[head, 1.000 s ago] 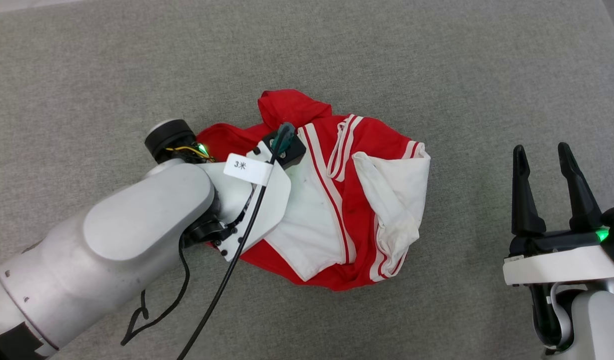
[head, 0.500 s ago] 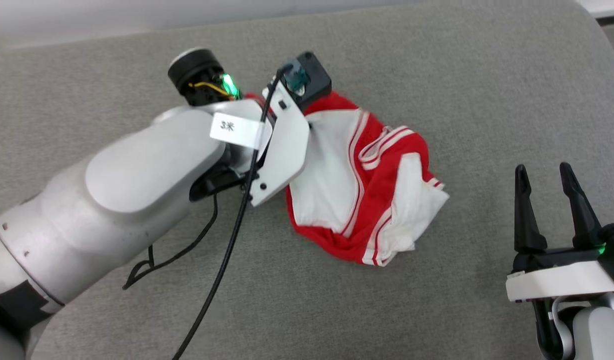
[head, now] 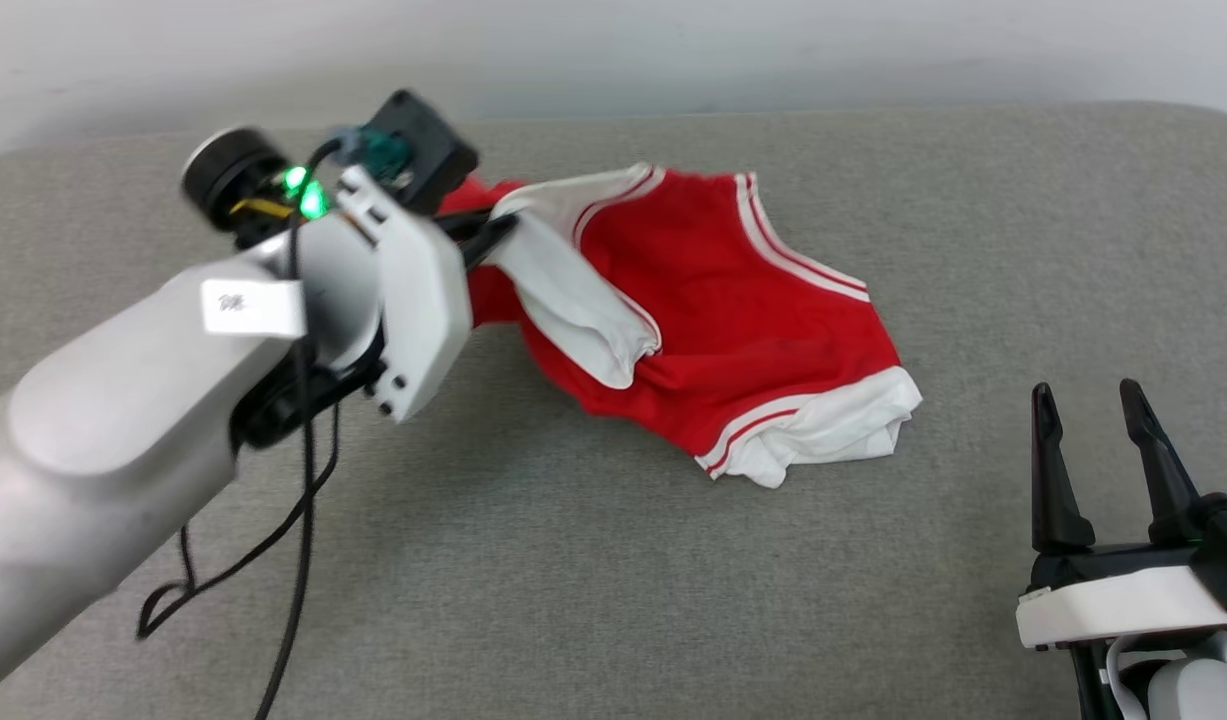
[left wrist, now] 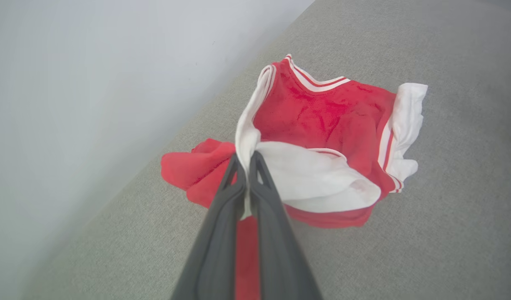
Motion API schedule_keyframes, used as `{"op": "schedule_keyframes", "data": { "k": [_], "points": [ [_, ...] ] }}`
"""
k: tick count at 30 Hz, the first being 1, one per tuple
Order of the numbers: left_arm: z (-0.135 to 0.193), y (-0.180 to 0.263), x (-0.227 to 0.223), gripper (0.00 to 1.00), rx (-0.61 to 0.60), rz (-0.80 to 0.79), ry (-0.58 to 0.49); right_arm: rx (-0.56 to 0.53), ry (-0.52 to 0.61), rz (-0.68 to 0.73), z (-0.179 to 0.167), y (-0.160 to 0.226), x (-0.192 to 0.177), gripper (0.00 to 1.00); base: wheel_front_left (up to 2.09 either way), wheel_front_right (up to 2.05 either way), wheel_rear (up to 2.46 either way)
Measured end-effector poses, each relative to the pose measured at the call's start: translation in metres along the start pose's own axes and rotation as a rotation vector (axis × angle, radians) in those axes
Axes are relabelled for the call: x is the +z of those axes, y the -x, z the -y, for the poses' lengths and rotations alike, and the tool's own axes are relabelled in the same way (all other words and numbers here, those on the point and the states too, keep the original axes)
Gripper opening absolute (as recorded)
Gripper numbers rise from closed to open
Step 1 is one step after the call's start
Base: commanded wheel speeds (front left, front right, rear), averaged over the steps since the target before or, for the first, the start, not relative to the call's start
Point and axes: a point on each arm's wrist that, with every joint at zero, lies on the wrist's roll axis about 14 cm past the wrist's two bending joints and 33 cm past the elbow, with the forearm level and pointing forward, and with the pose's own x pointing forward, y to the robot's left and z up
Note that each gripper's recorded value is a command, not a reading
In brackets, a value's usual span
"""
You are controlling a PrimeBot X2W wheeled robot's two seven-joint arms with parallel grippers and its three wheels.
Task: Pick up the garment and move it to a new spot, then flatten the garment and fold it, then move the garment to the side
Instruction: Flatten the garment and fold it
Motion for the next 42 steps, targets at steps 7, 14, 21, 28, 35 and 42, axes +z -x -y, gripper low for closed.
{"op": "schedule_keyframes", "data": {
  "k": [7,14,21,28,35,42],
  "points": [
    [-0.026,0.059,-0.071,0.0,0.187,-0.066,0.197,0.053,-0.016,0.005,-0.019,-0.006,0.0,1.0,0.0,0.0,0.0],
    [-0.025,0.101,-0.152,0.0,0.335,-0.145,0.442,0.074,-0.021,-0.002,-0.027,-0.01,-0.004,1.0,0.0,0.0,0.0],
    [-0.009,0.13,-0.238,0.0,0.421,-0.309,0.63,0.074,-0.014,-0.023,-0.027,-0.012,-0.012,1.0,0.0,0.0,0.0],
    [-0.002,0.139,-0.274,0.0,0.454,-0.382,0.707,0.071,-0.01,-0.032,-0.025,-0.012,-0.015,1.0,0.0,0.0,0.0],
    [-0.022,0.136,-0.242,1.0,0.546,-0.199,0.611,0.073,-0.007,-0.008,-0.025,-0.007,-0.005,1.0,0.0,0.0,0.0],
    [-0.036,0.143,-0.181,1.0,0.657,0.016,0.483,0.089,-0.009,0.021,-0.031,0.001,0.007,1.0,0.0,0.0,0.0]
  ]
}}
